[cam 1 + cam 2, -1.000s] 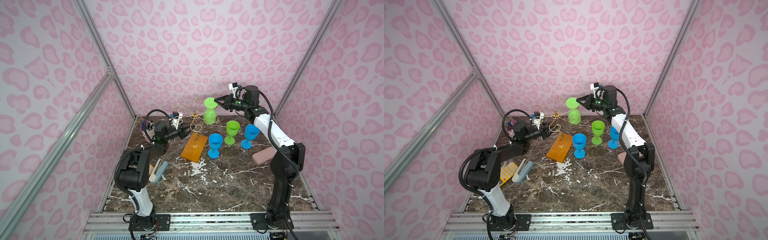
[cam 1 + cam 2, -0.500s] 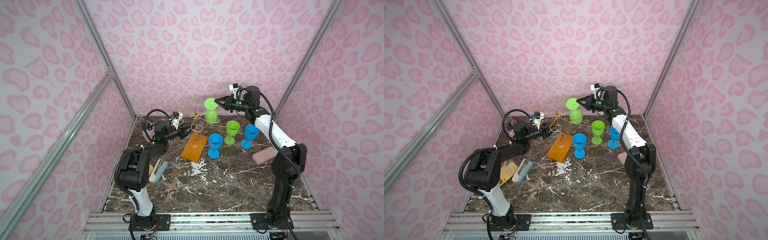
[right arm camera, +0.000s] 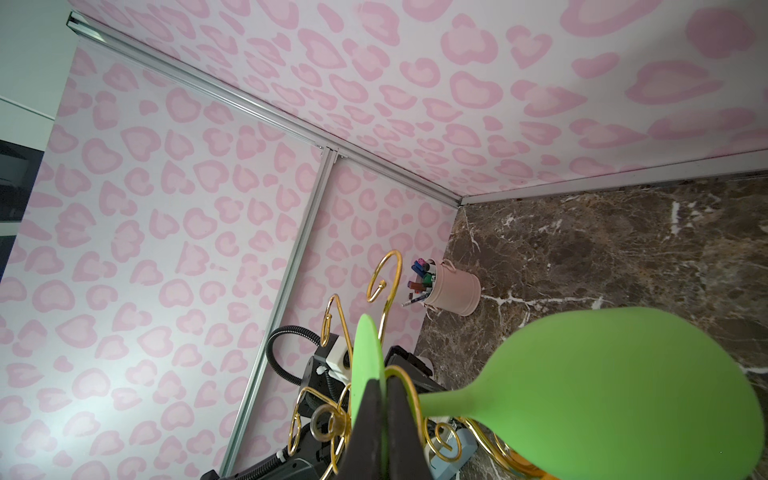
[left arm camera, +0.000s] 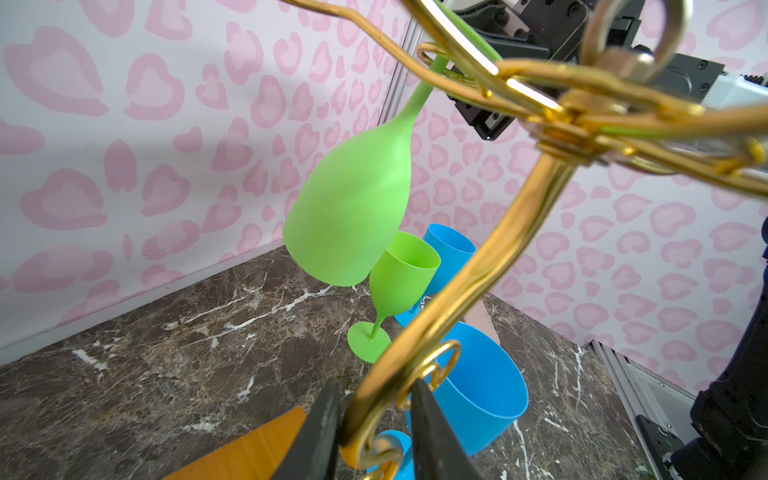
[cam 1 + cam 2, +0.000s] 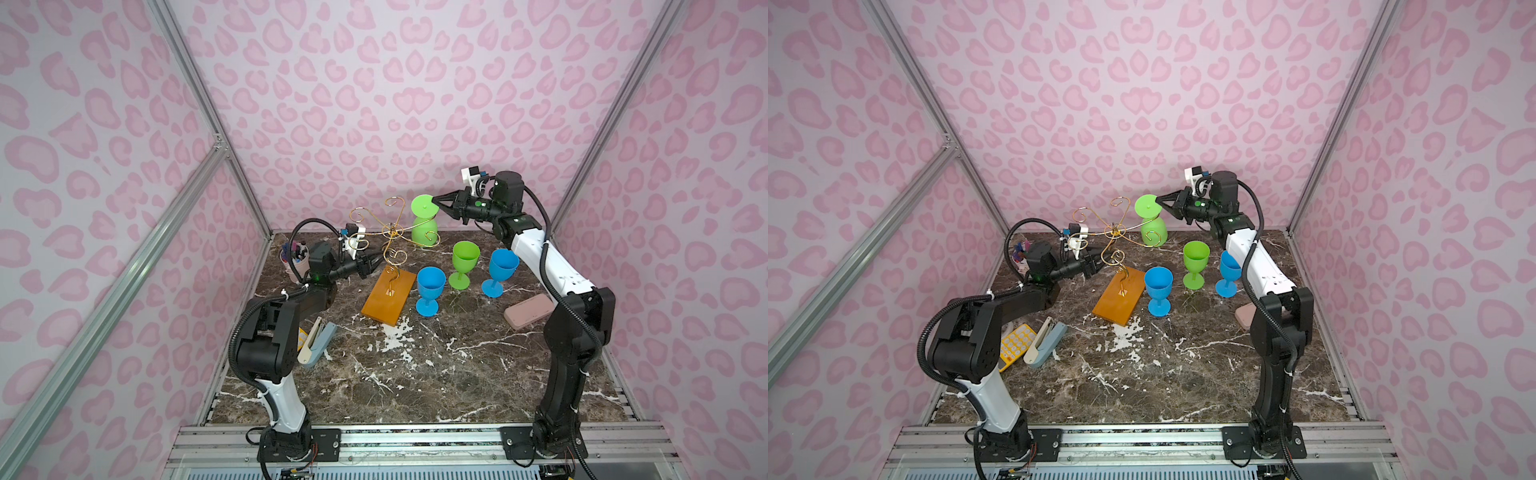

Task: Take the wine glass off the wine glass rack
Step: Pick up the wine glass from the wine glass rack.

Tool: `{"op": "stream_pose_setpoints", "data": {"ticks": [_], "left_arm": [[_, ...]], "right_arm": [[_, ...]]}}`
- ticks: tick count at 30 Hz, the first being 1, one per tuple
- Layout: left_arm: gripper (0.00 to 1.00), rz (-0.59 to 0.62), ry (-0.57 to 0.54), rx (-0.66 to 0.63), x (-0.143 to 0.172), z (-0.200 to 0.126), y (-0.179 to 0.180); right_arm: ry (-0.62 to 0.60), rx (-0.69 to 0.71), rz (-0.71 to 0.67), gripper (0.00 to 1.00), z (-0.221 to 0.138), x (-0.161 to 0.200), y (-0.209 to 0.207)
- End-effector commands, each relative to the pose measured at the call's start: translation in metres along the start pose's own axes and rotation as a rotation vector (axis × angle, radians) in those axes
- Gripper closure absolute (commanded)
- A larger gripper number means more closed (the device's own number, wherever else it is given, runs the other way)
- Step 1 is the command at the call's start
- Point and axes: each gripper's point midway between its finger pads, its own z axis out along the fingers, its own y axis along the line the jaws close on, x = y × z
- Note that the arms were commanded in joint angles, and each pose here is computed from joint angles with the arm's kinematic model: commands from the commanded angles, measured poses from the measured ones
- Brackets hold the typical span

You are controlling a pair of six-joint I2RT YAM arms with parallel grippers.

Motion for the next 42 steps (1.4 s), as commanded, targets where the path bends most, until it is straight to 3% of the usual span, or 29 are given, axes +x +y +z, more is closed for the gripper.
{"op": "stream_pose_setpoints", "data": {"ticks": [1,21,42], "left_arm": [[0.70,0.031,-0.006,0.037,-0.007,0.001,-0.007],[0.71,0.027,-0.003,0.040,-0.008,0.001,-0.007],[0.71,0.023,-0.001,0.044,-0.008,0.001,-0.007]], "right_arm": [[0.006,-0.023,-0.014,1.00,-0.001,0.000,0.004],[0.026,-0.018,-0.019,1.00,-0.011,0.012,0.010],[0.067,-0.044,-0.032,1.00,0.007,0.031,0.025]]}}
